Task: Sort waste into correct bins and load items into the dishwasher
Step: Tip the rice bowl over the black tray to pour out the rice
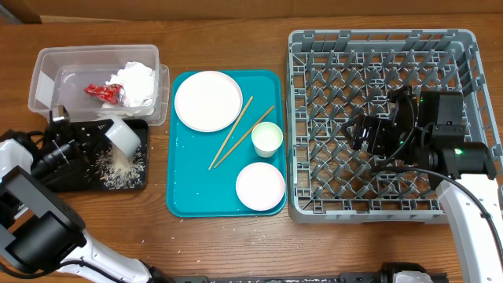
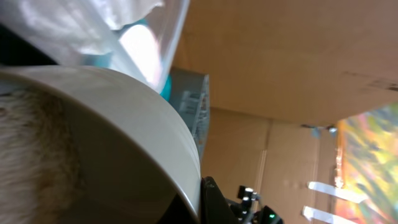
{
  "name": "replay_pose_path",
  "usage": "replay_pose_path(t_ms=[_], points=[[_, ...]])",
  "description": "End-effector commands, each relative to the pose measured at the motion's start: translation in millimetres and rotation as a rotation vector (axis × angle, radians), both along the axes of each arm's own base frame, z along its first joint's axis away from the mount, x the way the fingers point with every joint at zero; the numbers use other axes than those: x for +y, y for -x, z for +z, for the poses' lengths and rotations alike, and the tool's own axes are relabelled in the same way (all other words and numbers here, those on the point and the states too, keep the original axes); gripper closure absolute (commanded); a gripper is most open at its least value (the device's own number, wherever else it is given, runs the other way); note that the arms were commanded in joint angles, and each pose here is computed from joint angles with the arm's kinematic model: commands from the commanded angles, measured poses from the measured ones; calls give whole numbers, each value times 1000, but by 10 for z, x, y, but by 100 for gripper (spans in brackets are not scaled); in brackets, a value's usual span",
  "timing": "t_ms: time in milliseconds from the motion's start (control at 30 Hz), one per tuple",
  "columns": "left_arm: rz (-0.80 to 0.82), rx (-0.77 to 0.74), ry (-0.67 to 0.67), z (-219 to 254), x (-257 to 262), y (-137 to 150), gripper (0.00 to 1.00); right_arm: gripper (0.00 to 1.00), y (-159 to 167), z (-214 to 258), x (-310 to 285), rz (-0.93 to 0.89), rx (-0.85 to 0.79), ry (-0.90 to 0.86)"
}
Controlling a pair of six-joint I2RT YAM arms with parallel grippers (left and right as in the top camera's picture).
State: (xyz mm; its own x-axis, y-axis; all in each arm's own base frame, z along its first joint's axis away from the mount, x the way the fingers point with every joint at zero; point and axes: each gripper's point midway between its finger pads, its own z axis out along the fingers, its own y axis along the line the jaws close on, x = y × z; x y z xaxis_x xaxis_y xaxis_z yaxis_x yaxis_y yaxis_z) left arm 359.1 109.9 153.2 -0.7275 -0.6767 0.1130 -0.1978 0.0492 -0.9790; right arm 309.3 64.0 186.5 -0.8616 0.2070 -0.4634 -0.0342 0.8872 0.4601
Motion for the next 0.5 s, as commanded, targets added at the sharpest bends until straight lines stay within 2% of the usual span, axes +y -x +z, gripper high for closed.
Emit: replay_pose_path(t_ms=[0, 467], points=[[42, -122, 79, 232, 73, -28, 96, 0, -48, 91, 0, -2, -25, -6], [152, -19, 239, 342, 281, 157, 96, 0, -62, 100, -1, -2, -32, -6]])
